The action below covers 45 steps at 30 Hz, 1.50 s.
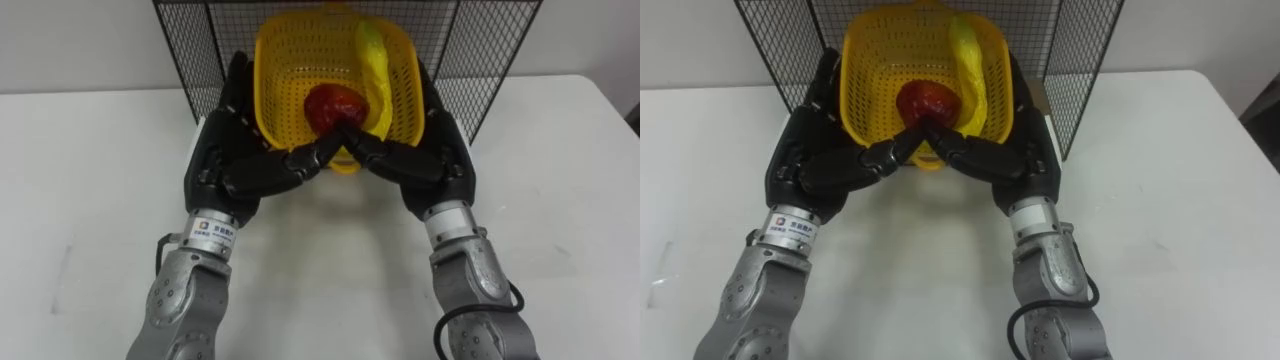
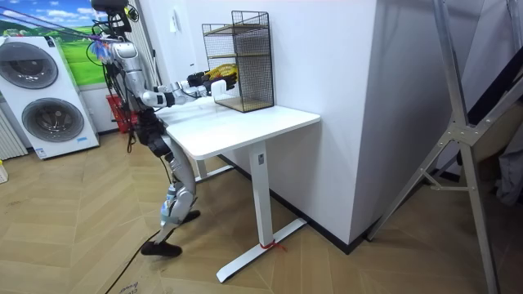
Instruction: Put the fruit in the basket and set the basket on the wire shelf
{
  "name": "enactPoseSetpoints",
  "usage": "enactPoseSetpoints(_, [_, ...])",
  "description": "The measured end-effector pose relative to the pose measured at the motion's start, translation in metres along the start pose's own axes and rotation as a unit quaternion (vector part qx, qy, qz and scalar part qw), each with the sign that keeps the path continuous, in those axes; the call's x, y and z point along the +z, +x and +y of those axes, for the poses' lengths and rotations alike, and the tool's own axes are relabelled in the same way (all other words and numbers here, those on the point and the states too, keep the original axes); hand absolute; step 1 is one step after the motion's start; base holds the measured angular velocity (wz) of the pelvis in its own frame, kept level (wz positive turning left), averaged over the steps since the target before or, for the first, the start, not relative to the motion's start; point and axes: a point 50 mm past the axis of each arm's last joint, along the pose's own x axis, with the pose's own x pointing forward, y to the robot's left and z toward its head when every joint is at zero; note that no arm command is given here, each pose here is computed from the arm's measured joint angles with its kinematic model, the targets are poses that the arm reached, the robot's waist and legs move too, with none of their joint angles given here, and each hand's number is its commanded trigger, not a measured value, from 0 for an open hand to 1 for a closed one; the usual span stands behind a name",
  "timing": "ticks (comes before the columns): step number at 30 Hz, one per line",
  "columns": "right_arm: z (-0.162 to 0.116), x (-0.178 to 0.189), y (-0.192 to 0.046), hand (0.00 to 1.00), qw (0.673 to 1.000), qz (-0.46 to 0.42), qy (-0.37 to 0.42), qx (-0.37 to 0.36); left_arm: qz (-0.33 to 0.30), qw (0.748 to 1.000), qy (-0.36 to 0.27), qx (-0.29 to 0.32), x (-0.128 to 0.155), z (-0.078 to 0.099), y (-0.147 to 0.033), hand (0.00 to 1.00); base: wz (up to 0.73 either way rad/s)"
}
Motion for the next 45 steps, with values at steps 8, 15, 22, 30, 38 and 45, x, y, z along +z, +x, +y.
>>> enactPoseSetpoints(8, [-0.001, 0.001, 0.002, 0.0, 1.0, 0.004, -0.005, 0.002, -0.003, 1.0, -0.002, 0.011, 0.001, -0.001, 0.005, 0.0, 0.01])
enactPoseSetpoints(15, [-0.005, -0.003, 0.002, 0.0, 1.0, 0.024, -0.012, -0.012, 0.026, 1.0, 0.002, 0.016, -0.01, 0.002, 0.004, 0.0, -0.12])
enactPoseSetpoints(22, [-0.005, -0.001, 0.003, 0.0, 0.999, 0.022, -0.024, -0.014, 0.028, 1.0, 0.007, 0.012, -0.01, 0.001, 0.005, 0.0, -0.06])
enactPoseSetpoints(30, [-0.005, 0.0, 0.004, 0.0, 0.999, 0.02, -0.027, -0.017, 0.032, 0.999, 0.006, 0.011, -0.01, 0.0, 0.006, 0.0, 0.0])
enactPoseSetpoints(38, [-0.012, -0.002, 0.012, 0.0, 0.998, 0.037, -0.034, -0.036, 0.061, 0.998, 0.014, 0.016, -0.018, 0.005, 0.013, 0.0, 0.0])
enactPoseSetpoints(45, [-0.016, -0.003, 0.029, 0.0, 0.994, 0.07, -0.063, -0.05, 0.093, 0.995, 0.034, 0.031, -0.022, 0.01, 0.033, 0.0, 0.0])
